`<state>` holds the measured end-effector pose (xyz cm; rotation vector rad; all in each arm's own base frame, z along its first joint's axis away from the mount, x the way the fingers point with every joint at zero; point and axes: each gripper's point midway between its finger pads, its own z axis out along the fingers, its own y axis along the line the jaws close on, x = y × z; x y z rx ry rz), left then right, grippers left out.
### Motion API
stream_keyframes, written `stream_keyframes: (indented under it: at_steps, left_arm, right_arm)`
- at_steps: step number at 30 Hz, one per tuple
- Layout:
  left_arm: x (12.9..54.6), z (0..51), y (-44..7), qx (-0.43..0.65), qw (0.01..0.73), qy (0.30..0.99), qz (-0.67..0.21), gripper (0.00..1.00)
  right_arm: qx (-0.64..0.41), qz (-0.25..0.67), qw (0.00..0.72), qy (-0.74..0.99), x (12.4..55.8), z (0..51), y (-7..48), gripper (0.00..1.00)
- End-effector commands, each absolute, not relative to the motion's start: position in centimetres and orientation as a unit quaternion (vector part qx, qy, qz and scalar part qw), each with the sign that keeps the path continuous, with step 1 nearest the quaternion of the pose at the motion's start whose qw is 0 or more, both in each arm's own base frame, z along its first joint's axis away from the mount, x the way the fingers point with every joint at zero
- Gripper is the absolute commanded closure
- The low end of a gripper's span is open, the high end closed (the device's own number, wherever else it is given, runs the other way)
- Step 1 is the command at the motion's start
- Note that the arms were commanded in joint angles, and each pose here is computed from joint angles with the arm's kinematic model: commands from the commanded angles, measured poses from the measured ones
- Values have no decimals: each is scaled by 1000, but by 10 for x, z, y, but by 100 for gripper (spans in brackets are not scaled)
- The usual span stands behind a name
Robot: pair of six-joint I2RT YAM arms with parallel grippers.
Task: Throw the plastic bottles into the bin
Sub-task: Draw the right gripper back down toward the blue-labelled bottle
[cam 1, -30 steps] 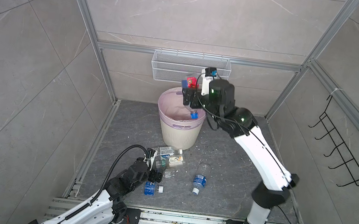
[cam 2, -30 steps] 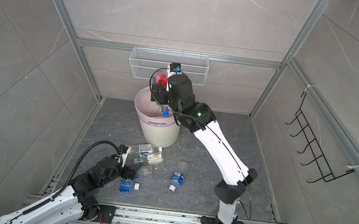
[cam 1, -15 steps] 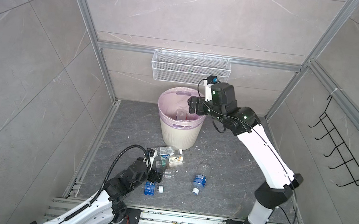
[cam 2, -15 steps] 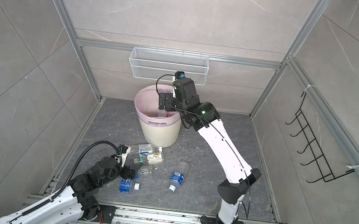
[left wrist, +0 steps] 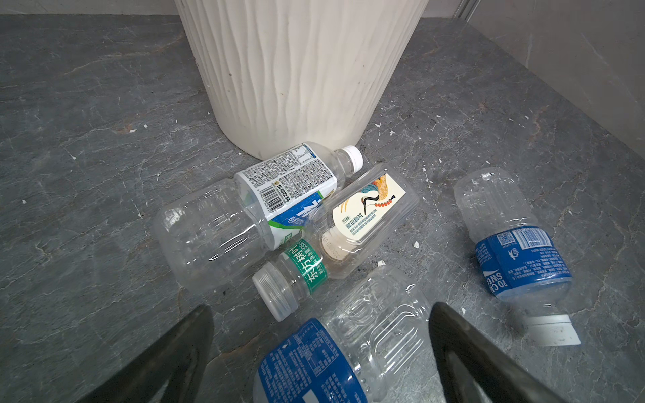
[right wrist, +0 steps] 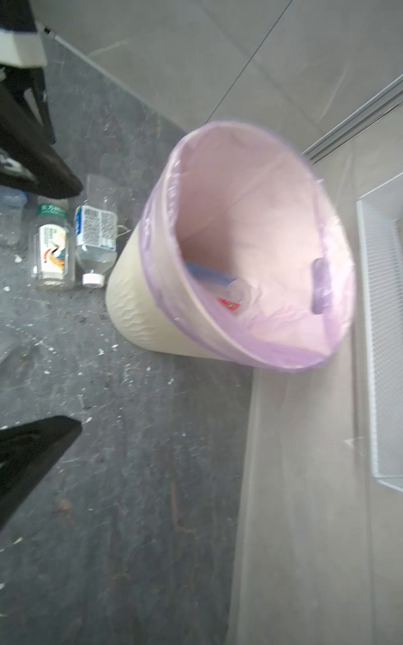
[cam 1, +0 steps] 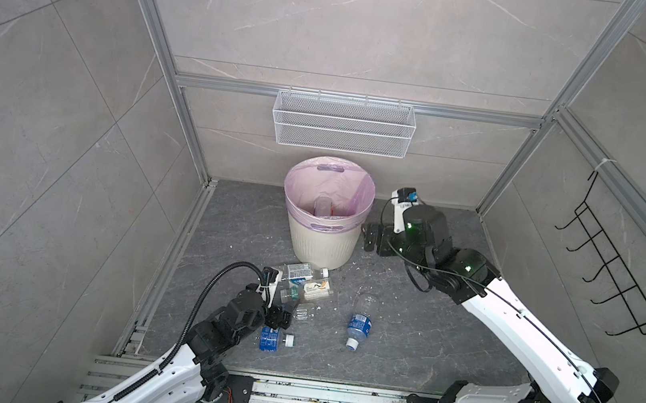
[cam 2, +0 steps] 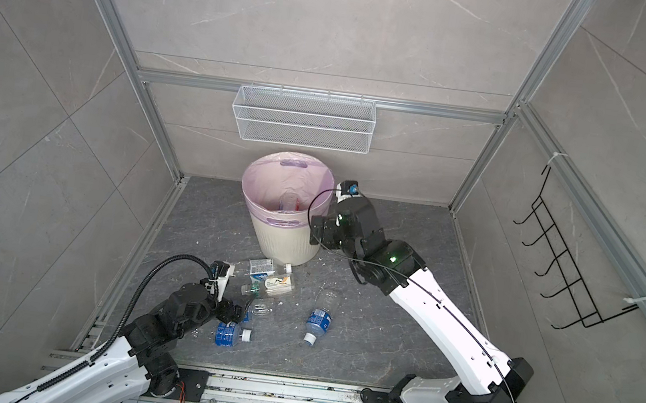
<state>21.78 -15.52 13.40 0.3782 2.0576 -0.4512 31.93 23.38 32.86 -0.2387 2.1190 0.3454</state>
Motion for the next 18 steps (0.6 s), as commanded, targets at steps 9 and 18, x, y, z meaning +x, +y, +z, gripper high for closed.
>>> stream_keyframes:
  at_steps: [9,18]
  left_arm:
    - [222,146,-157,144,500,830,-199,2]
    - [222,146,-157,143,501,830,-200,2]
  right_arm:
    - [-42,122,420,898,278,227,213,1]
    - [-26,115,372,921,255,164,212,1]
